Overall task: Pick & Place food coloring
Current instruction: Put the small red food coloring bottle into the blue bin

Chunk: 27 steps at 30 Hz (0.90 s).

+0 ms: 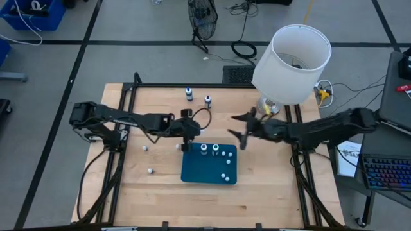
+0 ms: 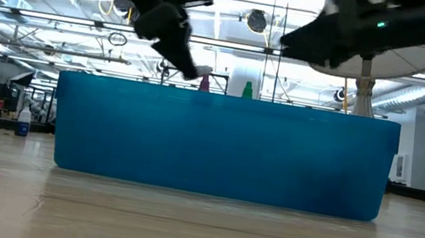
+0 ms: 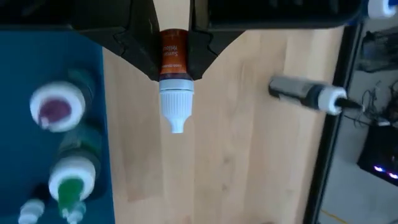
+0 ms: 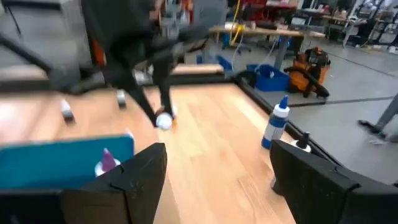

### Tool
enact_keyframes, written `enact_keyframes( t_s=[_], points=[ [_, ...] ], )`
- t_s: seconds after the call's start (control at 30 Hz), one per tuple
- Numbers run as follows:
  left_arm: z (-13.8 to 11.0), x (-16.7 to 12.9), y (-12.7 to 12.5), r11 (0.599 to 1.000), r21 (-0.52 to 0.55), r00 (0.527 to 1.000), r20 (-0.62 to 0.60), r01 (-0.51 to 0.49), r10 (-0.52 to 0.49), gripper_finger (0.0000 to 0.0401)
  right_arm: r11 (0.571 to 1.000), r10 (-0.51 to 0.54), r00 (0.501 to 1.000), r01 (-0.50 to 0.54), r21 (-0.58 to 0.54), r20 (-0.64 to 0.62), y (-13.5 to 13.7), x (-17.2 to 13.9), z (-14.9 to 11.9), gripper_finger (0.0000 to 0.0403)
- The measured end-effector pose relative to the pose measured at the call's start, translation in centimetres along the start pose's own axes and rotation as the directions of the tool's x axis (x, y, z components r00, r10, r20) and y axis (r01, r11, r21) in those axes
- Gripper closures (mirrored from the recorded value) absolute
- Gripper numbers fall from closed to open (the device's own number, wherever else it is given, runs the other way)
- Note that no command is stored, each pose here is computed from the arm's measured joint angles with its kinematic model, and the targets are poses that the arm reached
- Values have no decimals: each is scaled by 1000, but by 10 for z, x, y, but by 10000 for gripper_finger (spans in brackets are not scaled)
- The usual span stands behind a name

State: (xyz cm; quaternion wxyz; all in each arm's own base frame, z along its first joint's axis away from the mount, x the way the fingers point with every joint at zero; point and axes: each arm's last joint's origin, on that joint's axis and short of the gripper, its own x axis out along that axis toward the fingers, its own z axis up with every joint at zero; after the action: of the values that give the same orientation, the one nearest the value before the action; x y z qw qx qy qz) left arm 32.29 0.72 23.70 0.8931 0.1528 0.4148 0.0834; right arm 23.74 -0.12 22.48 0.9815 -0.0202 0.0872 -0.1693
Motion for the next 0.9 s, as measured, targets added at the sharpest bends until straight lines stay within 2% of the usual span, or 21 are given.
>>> enact_keyframes(
  t_s=[0.1, 0.23, 0.33, 0.53, 0.9],
  points=[
    [7, 3, 0, 1000, 20, 1000, -5, -2, 3, 348, 998, 42, 999, -44, -50, -29, 12, 26, -1, 130],
    [15, 1, 1, 999, 53, 1000, -11, -1, 1, 348, 989, 139, 990, -140, -43, -15, 20, 46, -6, 137],
    [21, -3, 2, 998, 55, 1000, 28, -6, 4, 348, 987, 161, 987, -161, -31, 22, 21, 53, -10, 141],
    [20, -4, 2, 998, 70, 1000, 30, 1, -3, 348, 968, 244, 968, -246, 38, 55, 20, 62, -16, 148],
    [23, -4, 2, 997, 73, 998, 60, 11, -16, 348, 970, 227, 970, -233, 64, 83, 9, 71, -19, 150]
  ],
)
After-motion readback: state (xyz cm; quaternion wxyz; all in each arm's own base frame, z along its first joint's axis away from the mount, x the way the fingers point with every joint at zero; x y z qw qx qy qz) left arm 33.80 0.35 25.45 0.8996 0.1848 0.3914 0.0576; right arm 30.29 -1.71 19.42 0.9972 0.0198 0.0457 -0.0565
